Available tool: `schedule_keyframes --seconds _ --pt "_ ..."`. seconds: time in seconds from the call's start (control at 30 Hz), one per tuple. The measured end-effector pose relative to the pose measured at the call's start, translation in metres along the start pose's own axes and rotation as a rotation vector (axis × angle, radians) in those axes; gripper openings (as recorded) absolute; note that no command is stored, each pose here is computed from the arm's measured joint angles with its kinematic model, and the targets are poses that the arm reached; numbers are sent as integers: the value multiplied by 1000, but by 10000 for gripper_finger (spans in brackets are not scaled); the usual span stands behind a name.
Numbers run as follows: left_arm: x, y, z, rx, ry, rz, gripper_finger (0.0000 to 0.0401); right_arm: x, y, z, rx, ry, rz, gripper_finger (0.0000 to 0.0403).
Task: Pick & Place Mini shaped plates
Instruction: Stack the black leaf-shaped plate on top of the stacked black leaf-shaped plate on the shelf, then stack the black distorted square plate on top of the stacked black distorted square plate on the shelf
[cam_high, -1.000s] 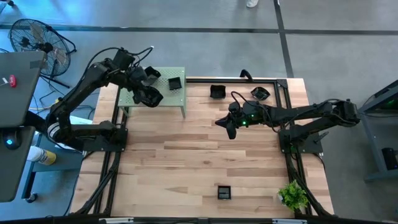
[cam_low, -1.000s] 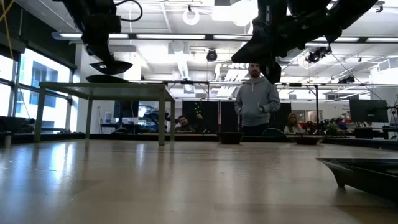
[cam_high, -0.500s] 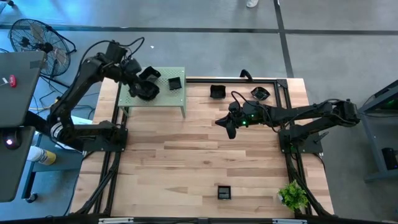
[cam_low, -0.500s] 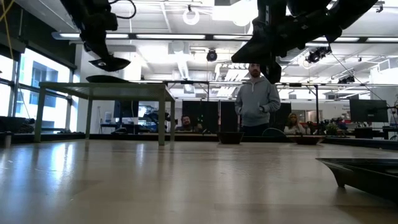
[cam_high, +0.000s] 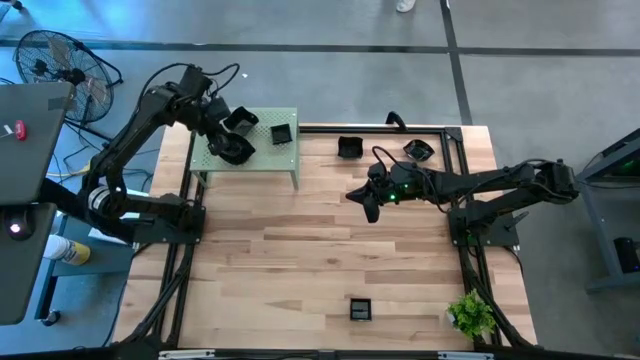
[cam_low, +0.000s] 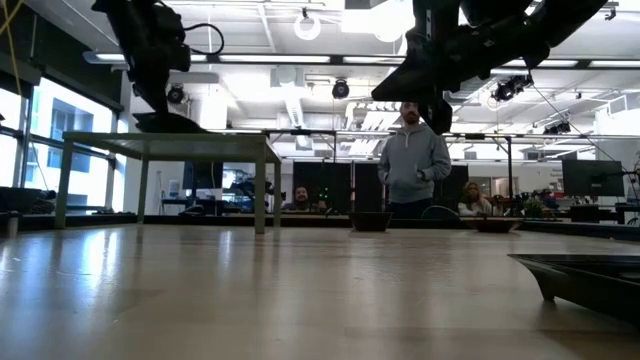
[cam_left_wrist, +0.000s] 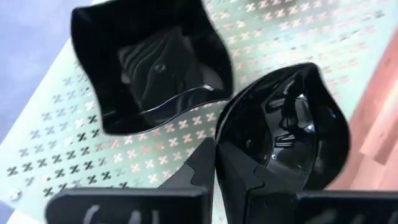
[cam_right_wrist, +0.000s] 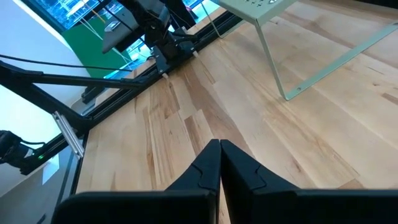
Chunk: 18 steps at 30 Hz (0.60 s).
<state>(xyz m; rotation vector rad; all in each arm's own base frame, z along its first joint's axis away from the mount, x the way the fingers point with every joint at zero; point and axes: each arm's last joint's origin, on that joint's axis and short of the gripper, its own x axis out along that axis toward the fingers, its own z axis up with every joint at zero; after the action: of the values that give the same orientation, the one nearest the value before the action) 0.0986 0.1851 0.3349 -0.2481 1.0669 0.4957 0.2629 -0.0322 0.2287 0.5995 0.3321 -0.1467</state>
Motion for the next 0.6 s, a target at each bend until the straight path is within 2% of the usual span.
schedule_keyframes --seconds 0.33,0.6 --pt "0 0 0 -1 5 4 77 0 0 0 0 -2 -2 6" --pt "-12 -5 -4 -18 -37 29 87 0 0 0 0 -2 -2 4"
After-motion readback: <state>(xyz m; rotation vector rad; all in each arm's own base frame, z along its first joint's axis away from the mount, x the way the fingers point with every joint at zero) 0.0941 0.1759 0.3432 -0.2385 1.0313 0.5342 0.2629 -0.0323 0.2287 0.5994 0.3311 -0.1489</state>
